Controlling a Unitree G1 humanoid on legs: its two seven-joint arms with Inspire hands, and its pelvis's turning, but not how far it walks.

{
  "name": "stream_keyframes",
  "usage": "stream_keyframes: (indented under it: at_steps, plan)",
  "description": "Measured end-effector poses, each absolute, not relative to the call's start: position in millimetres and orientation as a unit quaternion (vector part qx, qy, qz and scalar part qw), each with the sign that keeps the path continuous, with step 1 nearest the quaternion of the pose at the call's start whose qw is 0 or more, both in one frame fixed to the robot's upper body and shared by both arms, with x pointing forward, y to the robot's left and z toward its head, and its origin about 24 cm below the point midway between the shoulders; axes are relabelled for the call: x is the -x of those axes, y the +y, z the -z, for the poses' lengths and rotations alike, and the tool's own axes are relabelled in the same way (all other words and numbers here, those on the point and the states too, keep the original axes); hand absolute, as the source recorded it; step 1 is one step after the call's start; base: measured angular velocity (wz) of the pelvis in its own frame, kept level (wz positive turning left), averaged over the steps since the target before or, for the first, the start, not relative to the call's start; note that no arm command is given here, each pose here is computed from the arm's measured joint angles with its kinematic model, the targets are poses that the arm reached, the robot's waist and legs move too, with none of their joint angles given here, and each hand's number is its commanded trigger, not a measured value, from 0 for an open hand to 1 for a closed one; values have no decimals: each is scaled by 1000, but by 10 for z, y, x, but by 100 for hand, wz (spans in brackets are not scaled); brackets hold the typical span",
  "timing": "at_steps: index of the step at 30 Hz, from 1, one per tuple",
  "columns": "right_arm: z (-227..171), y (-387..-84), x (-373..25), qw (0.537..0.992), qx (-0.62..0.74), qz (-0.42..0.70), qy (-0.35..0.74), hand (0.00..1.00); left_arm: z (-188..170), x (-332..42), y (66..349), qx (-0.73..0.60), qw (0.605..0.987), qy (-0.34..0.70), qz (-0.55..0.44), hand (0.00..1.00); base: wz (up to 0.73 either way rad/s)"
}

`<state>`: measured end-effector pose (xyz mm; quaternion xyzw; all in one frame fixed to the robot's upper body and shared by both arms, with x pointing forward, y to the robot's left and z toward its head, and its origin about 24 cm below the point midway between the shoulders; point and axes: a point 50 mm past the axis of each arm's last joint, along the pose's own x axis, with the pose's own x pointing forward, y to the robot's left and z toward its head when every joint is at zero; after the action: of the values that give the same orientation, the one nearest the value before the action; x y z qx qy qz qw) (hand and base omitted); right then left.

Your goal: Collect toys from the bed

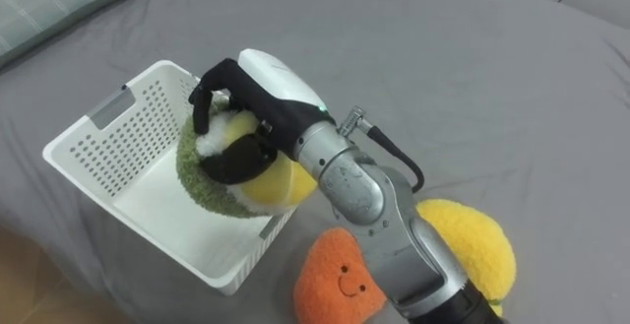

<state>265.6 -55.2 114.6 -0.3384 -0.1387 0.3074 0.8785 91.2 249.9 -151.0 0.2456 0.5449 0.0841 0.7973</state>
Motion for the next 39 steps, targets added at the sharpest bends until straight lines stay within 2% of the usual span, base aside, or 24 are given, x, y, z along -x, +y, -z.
stream_keyframes:
  at_steps: [8, 13, 14, 15, 21, 32, 33, 34, 35, 36, 37, 38, 39]
  plan:
    - [-1155, -538, -2645, 903, 249, -327, -127, 0, 1516, -902, 2478, -246, 797, 545, -84, 0, 0]
    - [-1068, -528, -2666, 924, 120, -354, -81, 0, 1514, -961, 2389, -239, 807, 535, -81, 0, 0]
    - [-1043, -528, -2672, 926, 105, -356, -72, 60, 1516, -959, 2381, -238, 807, 535, -80, 0, -4]
    - [-989, -531, -2687, 929, 80, -358, -54, 100, 1520, -951, 2370, -236, 807, 536, -80, 0, 0]
    - [-717, -560, -2756, 940, -2, -342, 24, 100, 1527, -928, 2367, -234, 805, 539, -79, 0, 0]
    - [-701, -558, -2762, 942, -17, -333, 30, 99, 1533, -929, 2345, -231, 806, 540, -77, 0, 0]
    - [-691, -561, -2764, 942, -19, -332, 33, 93, 1533, -929, 2346, -231, 806, 540, -77, 0, 0]
    - [-687, -563, -2765, 943, -19, -331, 34, 67, 1533, -929, 2345, -231, 806, 540, -77, 0, 0]
    - [-679, -566, -2766, 943, -20, -331, 36, 53, 1533, -929, 2346, -231, 806, 540, -77, 0, 0]
    - [-674, -567, -2767, 943, -20, -330, 37, 46, 1533, -929, 2345, -231, 806, 540, -77, 0, 0]
    - [-673, -567, -2767, 943, -20, -330, 37, 25, 1533, -929, 2345, -231, 806, 540, -77, 0, 0]
    - [-673, -568, -2768, 943, -20, -330, 37, 22, 1533, -929, 2345, -231, 806, 540, -77, 0, 0]
    - [-673, -567, -2768, 943, -20, -330, 37, 15, 1533, -929, 2345, -231, 806, 540, -77, 0, 0]
